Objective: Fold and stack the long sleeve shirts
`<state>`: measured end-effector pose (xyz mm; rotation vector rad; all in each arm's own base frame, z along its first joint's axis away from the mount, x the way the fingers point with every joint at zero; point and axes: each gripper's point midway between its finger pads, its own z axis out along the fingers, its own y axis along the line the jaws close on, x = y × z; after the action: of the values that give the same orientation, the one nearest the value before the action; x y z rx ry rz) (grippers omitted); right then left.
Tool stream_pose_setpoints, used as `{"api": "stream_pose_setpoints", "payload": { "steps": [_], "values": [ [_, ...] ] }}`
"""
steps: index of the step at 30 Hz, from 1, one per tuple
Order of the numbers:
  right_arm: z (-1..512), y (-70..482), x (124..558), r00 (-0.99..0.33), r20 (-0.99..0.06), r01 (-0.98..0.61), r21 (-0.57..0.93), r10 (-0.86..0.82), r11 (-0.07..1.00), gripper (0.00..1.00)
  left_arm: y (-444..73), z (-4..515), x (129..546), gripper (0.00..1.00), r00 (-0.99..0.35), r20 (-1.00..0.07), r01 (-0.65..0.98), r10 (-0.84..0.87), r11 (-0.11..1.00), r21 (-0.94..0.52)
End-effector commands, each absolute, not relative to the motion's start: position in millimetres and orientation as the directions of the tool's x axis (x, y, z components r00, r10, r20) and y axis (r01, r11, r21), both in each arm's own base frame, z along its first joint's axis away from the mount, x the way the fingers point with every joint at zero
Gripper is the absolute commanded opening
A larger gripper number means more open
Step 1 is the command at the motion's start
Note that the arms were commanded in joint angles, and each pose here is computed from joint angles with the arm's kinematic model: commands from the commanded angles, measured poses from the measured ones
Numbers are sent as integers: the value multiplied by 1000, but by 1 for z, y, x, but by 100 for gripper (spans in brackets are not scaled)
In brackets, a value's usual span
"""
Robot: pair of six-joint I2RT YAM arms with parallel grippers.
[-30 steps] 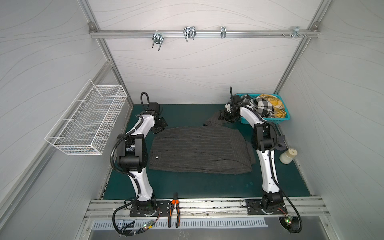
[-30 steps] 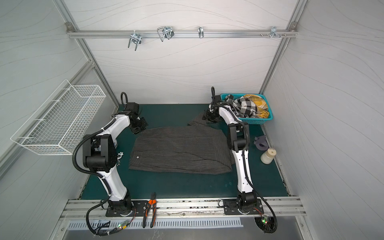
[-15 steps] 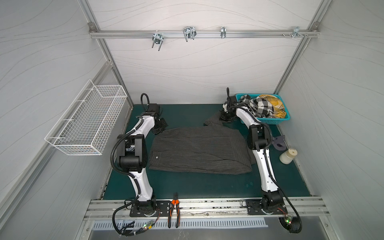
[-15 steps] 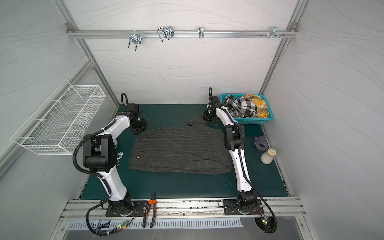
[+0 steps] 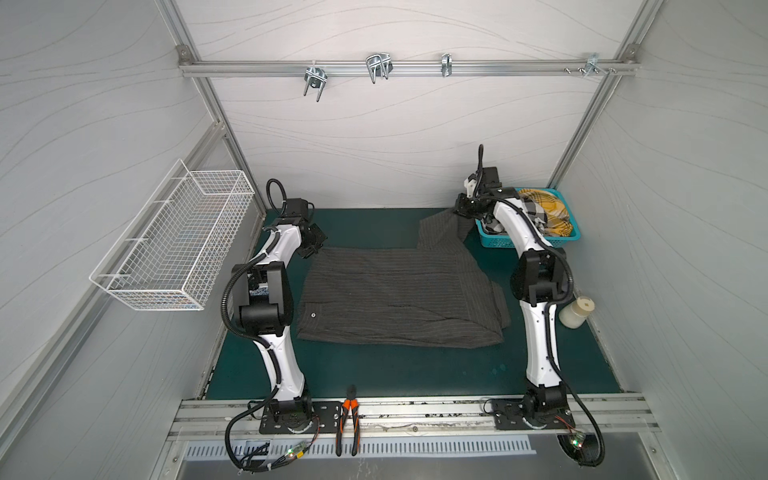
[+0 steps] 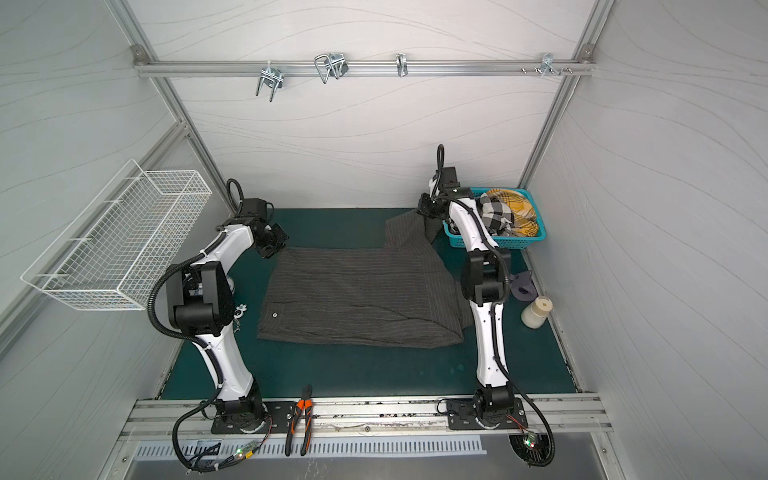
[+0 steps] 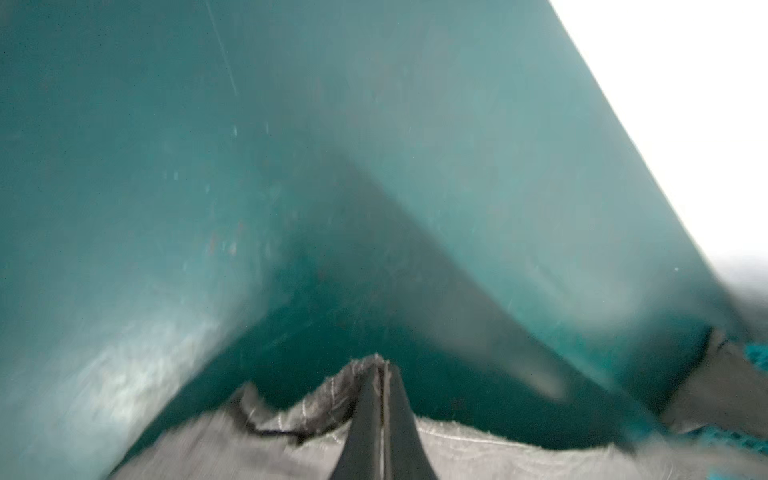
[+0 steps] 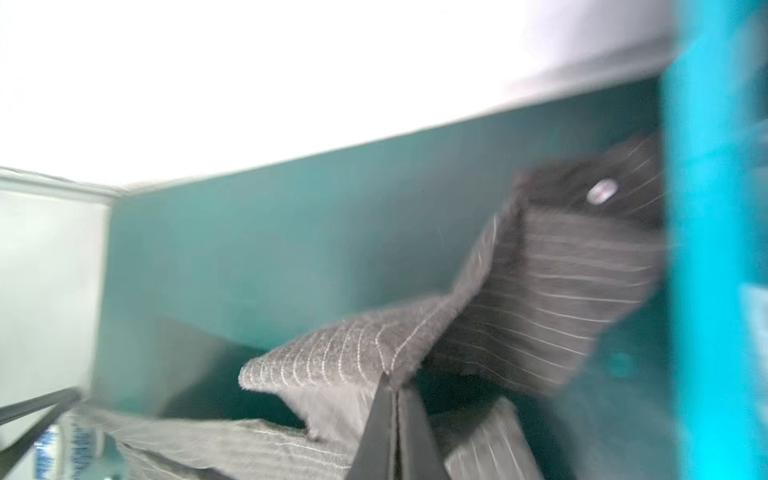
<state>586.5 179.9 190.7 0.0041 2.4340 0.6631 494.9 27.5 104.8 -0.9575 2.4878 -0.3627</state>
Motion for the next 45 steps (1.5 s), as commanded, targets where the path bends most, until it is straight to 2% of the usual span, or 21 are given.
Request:
{"api": "stream_pose_setpoints", "payload": {
  "steps": [1, 12, 18, 29, 35, 39, 43, 44, 45],
  "values": [
    [215, 180, 567, -806, -577, -183, 454, 132, 872, 0, 26, 108, 512, 0, -631, -294, -559, -718, 683, -470],
    [228, 208, 471, -847, -516, -191, 518, 127, 834, 0, 20, 97, 473, 0, -630, -255, -562, -733, 658, -501],
    [196, 198, 410, -879, -455, -116, 493, 141, 862, 0, 32, 103, 443, 0, -570, -270, -601, -776, 618, -507],
    [193, 169, 350, -878, -453, -89, 473, 154, 877, 0, 44, 86, 421, 0, -548, -237, -662, -802, 589, -464],
    [165, 155, 325, -895, -411, -37, 459, 175, 888, 0, 43, 73, 400, 0, -552, -224, -682, -803, 590, -433],
    [165, 149, 314, -889, -414, -24, 468, 195, 883, 0, 39, 69, 384, 0, -565, -208, -684, -798, 594, -423],
    [143, 150, 301, -912, -368, -10, 463, 182, 886, 0, 41, 54, 363, 0, -554, -192, -721, -810, 582, -377],
    [135, 151, 297, -921, -346, -6, 464, 176, 886, 0, 40, 51, 361, 2, -556, -181, -726, -811, 580, -370],
    [129, 152, 293, -929, -330, -2, 465, 170, 885, 0, 41, 51, 360, 14, -562, -175, -727, -808, 584, -361]
  ]
}}
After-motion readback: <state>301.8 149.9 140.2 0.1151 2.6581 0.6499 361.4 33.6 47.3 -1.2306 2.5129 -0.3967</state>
